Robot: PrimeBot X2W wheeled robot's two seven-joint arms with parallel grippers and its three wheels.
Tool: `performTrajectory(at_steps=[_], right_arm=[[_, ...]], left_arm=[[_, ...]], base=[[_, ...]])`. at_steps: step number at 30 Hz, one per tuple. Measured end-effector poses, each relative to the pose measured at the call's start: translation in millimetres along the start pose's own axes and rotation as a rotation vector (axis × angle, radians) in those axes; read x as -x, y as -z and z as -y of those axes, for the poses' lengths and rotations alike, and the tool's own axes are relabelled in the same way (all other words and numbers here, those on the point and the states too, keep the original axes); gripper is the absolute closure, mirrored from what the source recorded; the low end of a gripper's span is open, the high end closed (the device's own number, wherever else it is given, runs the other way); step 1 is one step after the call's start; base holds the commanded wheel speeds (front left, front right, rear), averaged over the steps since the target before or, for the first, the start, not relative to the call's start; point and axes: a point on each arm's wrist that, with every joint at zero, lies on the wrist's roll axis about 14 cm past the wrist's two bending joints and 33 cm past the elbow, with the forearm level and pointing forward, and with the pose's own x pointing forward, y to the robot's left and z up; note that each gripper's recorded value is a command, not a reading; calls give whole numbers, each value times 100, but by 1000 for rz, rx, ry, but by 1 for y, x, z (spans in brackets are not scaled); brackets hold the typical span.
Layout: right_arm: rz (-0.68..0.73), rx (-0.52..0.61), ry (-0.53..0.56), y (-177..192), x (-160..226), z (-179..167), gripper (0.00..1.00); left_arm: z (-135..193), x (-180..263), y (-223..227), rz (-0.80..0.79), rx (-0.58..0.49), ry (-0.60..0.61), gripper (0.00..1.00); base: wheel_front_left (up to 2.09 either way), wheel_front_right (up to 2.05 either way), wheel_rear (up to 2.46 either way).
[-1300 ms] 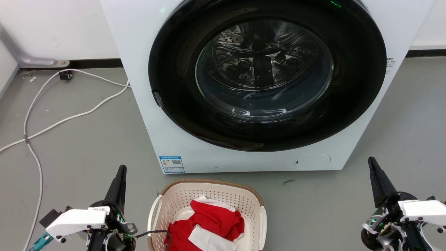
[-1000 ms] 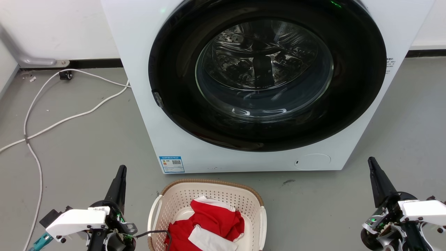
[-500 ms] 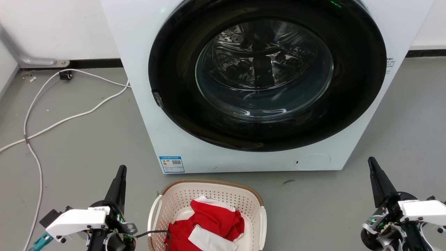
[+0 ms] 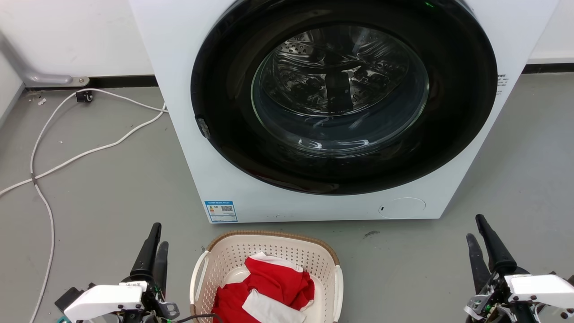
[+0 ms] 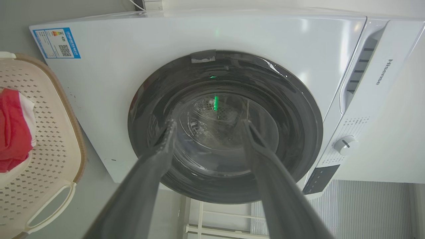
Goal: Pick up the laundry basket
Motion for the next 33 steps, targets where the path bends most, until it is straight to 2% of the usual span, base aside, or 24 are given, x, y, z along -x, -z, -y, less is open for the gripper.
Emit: performTrajectory(at_steps=[2,21,33], right_arm=[[1,19,-1,0,0,-1,0],[9,527,-87,9,0,-29,0],[22,764,-119,14,2,-36,0]], left_arm=[[1,0,-1,5,-15,1,0],[26,-4,1,43,-435,36,0],[36,-3,6,61,-627,67,0]], base=[[0,0,0],[0,0,0],[0,0,0]])
